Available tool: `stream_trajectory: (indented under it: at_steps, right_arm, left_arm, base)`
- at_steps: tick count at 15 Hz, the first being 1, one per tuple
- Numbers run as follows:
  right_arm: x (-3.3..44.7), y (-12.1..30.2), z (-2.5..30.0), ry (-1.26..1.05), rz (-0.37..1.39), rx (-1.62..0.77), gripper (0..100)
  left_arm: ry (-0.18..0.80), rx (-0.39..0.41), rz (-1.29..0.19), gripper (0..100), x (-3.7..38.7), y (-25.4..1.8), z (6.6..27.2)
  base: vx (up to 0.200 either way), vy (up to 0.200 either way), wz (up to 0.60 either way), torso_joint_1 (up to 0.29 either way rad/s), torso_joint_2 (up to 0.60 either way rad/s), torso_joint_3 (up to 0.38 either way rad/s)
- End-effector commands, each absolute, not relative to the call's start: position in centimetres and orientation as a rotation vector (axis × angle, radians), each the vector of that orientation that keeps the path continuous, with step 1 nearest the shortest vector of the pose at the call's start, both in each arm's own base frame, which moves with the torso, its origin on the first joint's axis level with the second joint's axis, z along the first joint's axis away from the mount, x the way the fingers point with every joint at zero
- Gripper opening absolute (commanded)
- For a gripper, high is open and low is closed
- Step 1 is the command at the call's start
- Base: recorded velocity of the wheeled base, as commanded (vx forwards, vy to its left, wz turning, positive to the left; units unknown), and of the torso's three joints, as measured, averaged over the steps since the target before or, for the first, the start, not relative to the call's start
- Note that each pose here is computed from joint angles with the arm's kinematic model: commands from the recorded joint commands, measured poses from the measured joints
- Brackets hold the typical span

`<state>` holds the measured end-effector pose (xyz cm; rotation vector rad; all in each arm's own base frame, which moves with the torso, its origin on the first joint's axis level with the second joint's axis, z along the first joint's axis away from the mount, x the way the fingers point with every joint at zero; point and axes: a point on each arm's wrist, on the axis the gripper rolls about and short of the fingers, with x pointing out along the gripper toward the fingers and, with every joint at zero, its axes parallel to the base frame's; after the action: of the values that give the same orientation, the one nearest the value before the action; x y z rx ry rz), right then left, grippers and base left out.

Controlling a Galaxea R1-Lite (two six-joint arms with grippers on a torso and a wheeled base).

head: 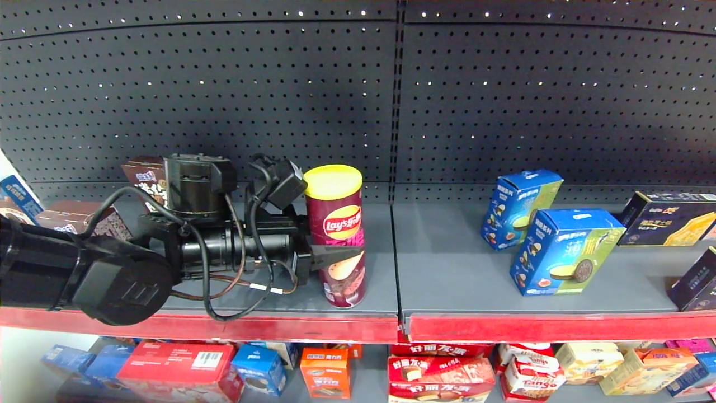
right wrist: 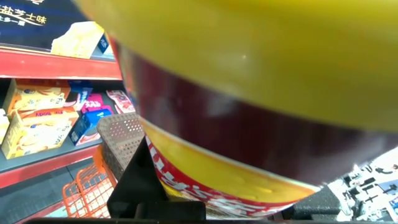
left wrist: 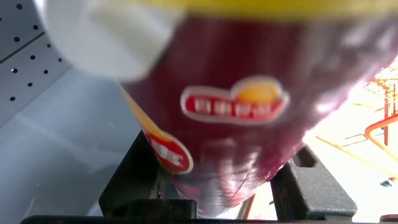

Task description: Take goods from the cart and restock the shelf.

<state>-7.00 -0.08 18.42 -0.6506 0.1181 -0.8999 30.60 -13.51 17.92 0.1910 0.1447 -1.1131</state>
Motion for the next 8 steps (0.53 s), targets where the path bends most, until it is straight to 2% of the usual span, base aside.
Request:
stream_trajectory:
  at_steps: [1, 8]
  right_arm:
    - [-6.94, -0.08, 18.41, 0.121, -0.899, -0.652, 0]
    - [-6.94, -0.08, 18.41, 0.121, -0.899, -0.652, 0]
  left_arm:
    - [0.147, 0.191, -1.113, 0, 30.94, -13.69, 17.73]
    - [0.151, 0.192, -1.106, 0, 31.04, -13.71, 17.49]
  base:
    - [0.000, 0.000, 0.00, 0.000, 0.00, 0.000]
    - [0.000, 0.000, 0.00, 0.000, 0.00, 0.000]
